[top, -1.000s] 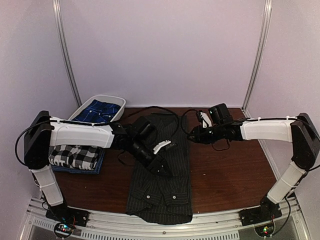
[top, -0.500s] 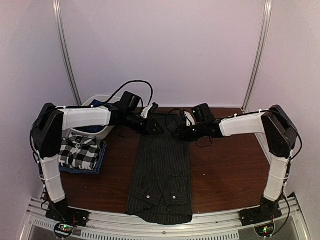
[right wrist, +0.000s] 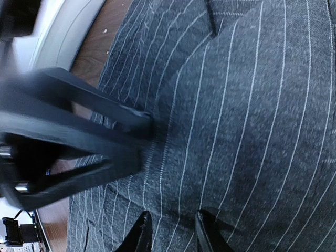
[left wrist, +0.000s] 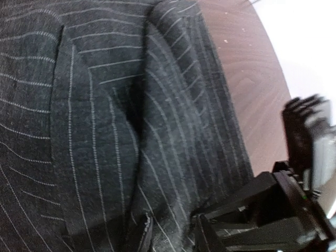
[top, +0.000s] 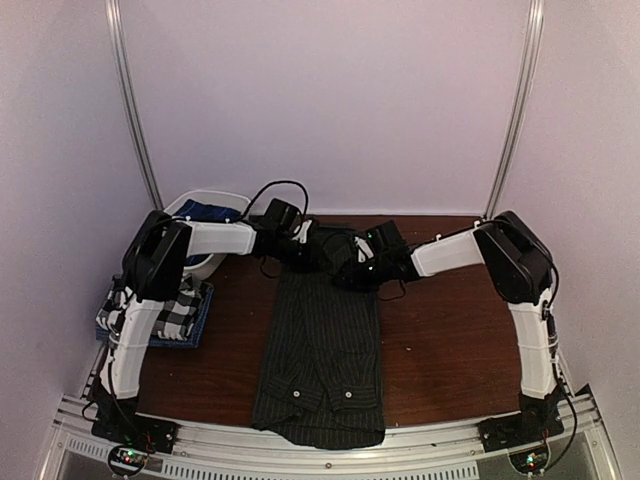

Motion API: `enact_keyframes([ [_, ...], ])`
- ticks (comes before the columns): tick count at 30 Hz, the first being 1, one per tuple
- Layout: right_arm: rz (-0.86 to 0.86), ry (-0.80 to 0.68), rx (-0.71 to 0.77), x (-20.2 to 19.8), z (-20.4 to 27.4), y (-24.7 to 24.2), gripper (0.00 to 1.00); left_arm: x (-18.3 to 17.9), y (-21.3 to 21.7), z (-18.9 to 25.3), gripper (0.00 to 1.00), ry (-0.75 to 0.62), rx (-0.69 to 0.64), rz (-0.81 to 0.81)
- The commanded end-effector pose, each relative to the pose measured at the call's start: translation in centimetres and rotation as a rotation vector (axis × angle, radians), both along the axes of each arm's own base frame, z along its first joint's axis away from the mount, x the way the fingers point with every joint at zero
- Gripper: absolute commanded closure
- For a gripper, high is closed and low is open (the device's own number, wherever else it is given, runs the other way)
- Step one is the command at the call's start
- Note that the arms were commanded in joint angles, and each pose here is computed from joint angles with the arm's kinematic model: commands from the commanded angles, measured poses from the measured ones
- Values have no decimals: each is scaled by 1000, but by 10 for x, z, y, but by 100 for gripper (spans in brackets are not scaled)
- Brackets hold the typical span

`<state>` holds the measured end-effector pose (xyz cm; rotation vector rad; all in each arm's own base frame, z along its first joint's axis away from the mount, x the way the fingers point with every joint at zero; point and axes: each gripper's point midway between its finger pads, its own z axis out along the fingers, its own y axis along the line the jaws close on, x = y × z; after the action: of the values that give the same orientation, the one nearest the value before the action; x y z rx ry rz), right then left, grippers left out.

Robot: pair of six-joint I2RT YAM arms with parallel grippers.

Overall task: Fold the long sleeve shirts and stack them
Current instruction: Move the rectangle-folded shirt to the center of the board.

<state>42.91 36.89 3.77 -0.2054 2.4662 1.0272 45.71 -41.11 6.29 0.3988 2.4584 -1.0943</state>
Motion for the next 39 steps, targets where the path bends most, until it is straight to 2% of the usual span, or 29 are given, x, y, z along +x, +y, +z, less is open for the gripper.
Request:
enact_keyframes([
  [1,-28,36,-35,10,-23,-11,70,20,-3,-13,72,-2,-4,54],
  [9,-69,73,-118,36,-62,-41,71,48,-12,-38,73,13,-17,101],
  [15,-82,68,-129,73,-62,-58,70,82,-15,-45,74,19,-76,157],
  [20,-70,51,-127,102,-45,-63,68,104,-15,-20,72,-17,-147,165],
  [25,-42,-17,-111,109,-3,-59,62,113,-12,42,64,-118,-204,128],
  [28,-41,-57,-89,106,30,-59,61,108,-7,78,62,-165,-215,106],
  [32,-42,-71,-41,87,56,-62,60,86,4,100,62,-163,-210,93],
  [39,-32,12,-19,19,36,-84,60,25,34,96,61,-92,-168,68],
])
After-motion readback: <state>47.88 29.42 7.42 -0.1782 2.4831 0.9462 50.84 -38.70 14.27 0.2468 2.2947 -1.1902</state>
